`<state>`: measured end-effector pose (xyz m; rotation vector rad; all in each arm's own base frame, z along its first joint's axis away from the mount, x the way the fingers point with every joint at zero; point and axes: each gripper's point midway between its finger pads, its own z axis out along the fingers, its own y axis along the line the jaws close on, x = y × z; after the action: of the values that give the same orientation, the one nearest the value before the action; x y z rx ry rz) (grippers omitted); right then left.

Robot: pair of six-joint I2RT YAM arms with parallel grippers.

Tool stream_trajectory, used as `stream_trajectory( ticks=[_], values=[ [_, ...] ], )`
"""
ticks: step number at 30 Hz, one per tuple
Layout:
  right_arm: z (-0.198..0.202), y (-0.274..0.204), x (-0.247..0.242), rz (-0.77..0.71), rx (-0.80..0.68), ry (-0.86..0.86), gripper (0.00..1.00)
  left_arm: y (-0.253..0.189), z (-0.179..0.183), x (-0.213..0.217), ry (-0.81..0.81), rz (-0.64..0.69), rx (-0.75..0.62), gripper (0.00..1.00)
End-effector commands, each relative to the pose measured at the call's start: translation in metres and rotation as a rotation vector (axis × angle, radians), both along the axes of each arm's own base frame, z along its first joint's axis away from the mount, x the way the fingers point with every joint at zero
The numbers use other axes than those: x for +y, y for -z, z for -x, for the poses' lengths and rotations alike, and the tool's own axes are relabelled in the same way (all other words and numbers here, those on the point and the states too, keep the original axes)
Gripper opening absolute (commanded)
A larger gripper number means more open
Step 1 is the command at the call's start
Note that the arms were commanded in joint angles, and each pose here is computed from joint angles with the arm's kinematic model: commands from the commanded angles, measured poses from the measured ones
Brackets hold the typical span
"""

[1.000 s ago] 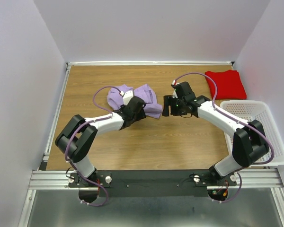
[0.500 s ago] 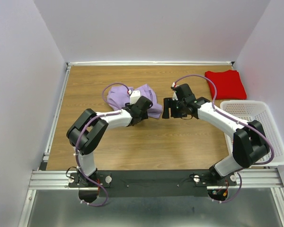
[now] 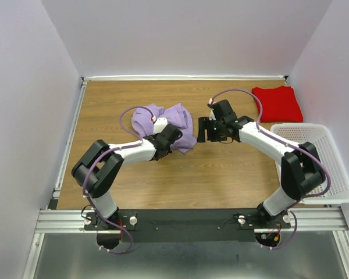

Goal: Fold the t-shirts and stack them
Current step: Flatten the tshirt out

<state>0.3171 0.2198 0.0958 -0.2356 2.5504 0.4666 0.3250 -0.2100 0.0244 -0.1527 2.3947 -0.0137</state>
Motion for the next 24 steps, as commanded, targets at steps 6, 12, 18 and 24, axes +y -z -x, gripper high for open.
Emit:
stream_trajectory(
  ticks=[6,12,18,24],
  values=[
    [-0.05,0.012,0.037,-0.057,-0.021,-0.001,0.77,-0.04,0.024,0.057,-0.08,-0.051,-0.014,0.0],
    [-0.077,0.035,0.054,-0.066,0.004,0.031,0.73,-0.047,0.028,0.086,-0.121,0.029,-0.006,0.0],
    [-0.091,0.067,0.065,-0.062,0.053,0.054,0.65,-0.058,0.023,0.111,-0.147,0.047,-0.037,0.0],
    [-0.087,0.092,0.07,-0.06,0.108,0.023,0.53,-0.068,0.015,0.135,-0.191,0.028,-0.062,0.0]
  ],
)
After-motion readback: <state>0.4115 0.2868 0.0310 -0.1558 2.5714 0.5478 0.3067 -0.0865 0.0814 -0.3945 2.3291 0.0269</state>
